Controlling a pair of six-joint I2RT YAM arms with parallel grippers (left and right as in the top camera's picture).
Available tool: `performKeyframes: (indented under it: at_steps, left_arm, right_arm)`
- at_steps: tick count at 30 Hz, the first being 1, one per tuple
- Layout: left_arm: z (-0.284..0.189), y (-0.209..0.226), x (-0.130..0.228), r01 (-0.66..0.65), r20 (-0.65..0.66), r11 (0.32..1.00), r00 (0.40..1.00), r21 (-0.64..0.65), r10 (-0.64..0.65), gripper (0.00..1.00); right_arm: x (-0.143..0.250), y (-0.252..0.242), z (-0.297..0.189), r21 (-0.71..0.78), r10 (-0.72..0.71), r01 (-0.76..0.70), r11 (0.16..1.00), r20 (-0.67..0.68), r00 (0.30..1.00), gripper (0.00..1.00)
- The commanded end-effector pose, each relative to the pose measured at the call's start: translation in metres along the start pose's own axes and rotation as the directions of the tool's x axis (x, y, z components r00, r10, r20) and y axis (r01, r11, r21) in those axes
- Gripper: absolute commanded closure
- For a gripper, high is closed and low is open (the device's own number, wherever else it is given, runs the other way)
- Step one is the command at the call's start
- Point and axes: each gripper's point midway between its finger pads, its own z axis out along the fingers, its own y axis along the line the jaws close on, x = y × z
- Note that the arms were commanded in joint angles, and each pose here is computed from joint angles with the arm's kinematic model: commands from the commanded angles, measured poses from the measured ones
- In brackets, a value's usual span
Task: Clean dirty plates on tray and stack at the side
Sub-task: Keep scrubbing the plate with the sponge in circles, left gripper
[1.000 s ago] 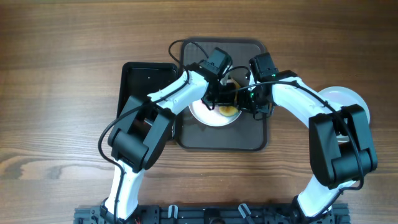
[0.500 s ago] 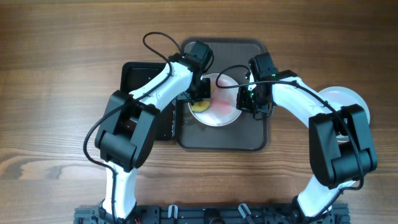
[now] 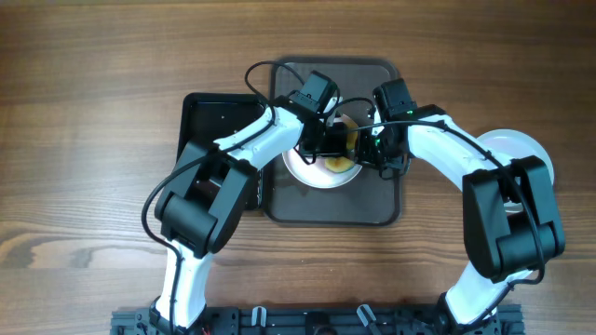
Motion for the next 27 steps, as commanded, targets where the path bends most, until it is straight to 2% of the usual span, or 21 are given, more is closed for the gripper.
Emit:
performKeyframes:
  at_steps: [1, 5, 6, 9, 12, 14, 16, 18, 21, 27]
  left_arm:
    - [0.0, 0.1, 0.022, 0.107, -0.028, 0.929, 0.992, -0.353, -0.125, 0.96]
    - [-0.044, 0.17, 0.022, 0.176, 0.062, 0.749, 0.982, -0.639, -0.178, 0.96]
    - [-0.048, 0.175, 0.021, 0.183, 0.072, 0.734, 0.981, -0.654, -0.181, 0.96]
    - [-0.04, 0.167, 0.019, 0.197, 0.066, 0.778, 0.978, -0.597, -0.197, 0.96]
    - [-0.012, 0.117, 0.014, 0.179, 0.007, 0.914, 0.982, -0.364, -0.189, 0.96]
    - [0.002, 0.078, 0.011, 0.15, -0.024, 0.97, 0.987, -0.192, -0.157, 0.96]
    - [0.01, 0.043, 0.01, 0.108, -0.049, 0.993, 0.993, -0.049, -0.111, 0.96]
    - [0.017, 0.016, 0.018, 0.066, -0.077, 0.997, 0.995, 0.026, -0.064, 0.96]
    - [0.021, 0.011, 0.031, 0.035, -0.115, 0.999, 0.993, 0.015, -0.033, 0.96]
    - [-0.001, 0.035, 0.038, 0.099, -0.137, 0.992, 0.984, -0.083, -0.11, 0.96]
  right_arm:
    - [0.016, -0.024, 0.017, 0.096, -0.006, 0.012, 0.995, -0.06, 0.998, 0.96]
    - [0.016, -0.024, 0.017, 0.097, -0.005, 0.011, 0.995, -0.061, 0.998, 0.96]
    - [0.016, -0.024, 0.017, 0.096, -0.005, 0.011, 0.995, -0.06, 0.998, 0.96]
    - [0.015, -0.024, 0.017, 0.095, -0.006, 0.011, 0.995, -0.058, 0.998, 0.96]
    - [0.016, -0.024, 0.017, 0.095, -0.005, 0.011, 0.995, -0.059, 0.998, 0.96]
    - [0.016, -0.024, 0.017, 0.096, -0.006, 0.011, 0.995, -0.059, 0.998, 0.96]
    - [0.016, -0.024, 0.017, 0.095, -0.005, 0.011, 0.995, -0.059, 0.998, 0.96]
    - [0.015, -0.024, 0.017, 0.096, -0.005, 0.011, 0.995, -0.059, 0.998, 0.96]
    - [0.016, -0.024, 0.017, 0.096, -0.005, 0.011, 0.995, -0.059, 0.998, 0.96]
    - [0.016, -0.024, 0.017, 0.095, -0.005, 0.011, 0.995, -0.06, 0.998, 0.96]
